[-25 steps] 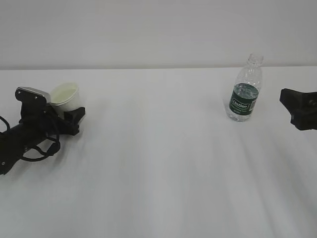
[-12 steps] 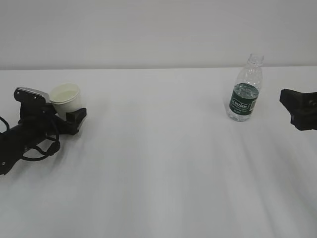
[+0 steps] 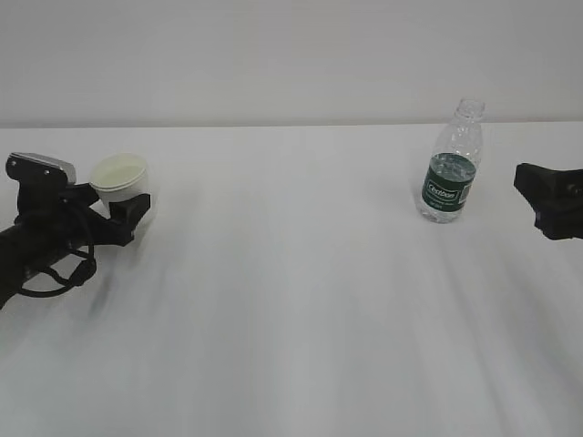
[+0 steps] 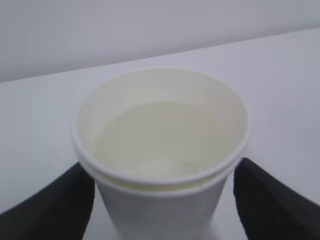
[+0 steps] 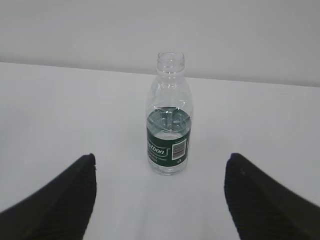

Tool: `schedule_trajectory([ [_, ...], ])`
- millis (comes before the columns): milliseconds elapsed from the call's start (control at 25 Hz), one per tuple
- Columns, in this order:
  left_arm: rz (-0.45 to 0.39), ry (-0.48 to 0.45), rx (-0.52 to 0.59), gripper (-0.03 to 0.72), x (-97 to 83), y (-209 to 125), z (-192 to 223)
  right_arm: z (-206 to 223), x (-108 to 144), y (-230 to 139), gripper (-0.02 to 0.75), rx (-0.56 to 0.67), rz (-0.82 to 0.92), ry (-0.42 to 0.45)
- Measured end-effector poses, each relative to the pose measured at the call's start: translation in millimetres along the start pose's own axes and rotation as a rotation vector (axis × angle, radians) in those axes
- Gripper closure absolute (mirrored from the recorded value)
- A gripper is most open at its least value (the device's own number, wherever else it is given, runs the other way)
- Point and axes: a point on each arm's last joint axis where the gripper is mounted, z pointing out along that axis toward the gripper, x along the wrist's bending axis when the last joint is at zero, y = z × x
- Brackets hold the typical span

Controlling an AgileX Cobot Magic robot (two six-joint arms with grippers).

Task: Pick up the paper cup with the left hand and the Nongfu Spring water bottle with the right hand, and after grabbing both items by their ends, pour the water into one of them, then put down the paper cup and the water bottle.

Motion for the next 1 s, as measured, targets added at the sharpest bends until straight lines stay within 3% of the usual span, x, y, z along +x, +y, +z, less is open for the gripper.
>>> schedule_trajectory([
  [1000,-0.025,0.051,0.001,0.076,-23.0,42,-86,-5,-1,9,0.146,0.03,-0.001,-0.003],
])
